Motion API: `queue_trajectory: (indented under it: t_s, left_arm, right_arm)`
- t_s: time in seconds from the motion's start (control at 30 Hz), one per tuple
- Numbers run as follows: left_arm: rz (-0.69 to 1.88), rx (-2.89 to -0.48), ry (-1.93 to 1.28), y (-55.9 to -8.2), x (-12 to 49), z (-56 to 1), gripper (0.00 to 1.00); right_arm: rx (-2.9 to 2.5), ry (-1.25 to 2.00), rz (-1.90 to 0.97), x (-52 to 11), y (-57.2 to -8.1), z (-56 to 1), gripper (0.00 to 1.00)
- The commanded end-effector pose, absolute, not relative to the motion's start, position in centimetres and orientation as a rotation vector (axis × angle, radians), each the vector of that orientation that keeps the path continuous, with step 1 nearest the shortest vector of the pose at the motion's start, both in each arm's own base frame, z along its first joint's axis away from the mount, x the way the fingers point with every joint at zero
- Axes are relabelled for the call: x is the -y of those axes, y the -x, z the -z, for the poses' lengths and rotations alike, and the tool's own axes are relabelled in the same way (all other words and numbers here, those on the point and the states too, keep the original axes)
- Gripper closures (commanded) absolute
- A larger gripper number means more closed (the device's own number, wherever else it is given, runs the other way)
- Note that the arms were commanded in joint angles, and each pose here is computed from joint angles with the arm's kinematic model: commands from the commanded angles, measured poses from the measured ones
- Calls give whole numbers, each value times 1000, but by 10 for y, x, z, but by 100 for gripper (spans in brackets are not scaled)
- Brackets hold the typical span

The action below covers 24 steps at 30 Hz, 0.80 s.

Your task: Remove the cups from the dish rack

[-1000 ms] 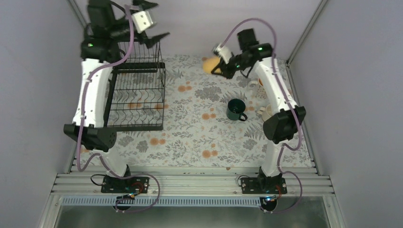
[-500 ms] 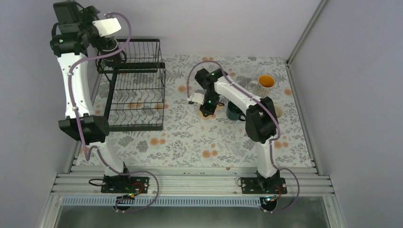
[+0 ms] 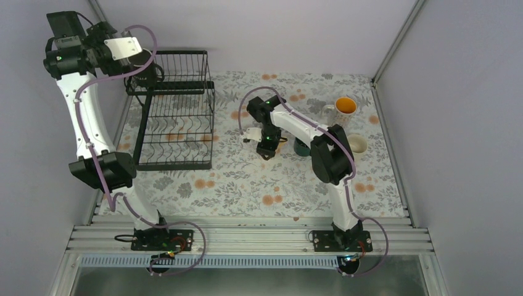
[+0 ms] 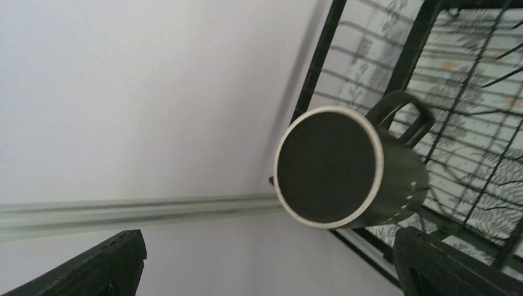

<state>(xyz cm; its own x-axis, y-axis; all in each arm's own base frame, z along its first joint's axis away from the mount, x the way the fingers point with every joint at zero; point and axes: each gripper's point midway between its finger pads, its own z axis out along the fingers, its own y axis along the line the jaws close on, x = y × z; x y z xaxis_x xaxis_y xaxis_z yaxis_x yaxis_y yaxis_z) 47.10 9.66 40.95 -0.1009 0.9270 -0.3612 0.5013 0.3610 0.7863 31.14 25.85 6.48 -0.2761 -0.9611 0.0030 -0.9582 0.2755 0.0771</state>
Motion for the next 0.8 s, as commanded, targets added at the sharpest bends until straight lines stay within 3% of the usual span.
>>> queue_trajectory:
  t_s: [0.0, 0.2, 0.47, 0.53, 0.77]
  left_arm:
    - [-505, -1636, -1346, -441, -64, -428, 0]
    - [-412, -1523, -1493, -420, -39, -421, 0]
    - [-571, -1223, -1829, -427, -31, -388, 3]
    - [-588, -1218, -1920, -435, -30, -372, 10]
    - [-542, -1245, -2074, -462, -8, -343, 11]
  right_arm:
    - [2486, -1874, 72, -263, -319, -68, 38]
    - [2553, -2015, 97, -273, -326, -119, 1]
    - [2669, -2170, 198, -282, -322, -193, 0]
    - [2693, -2188, 252, -285, -317, -207, 0]
    - [2732, -2166, 343, -283, -305, -221, 0]
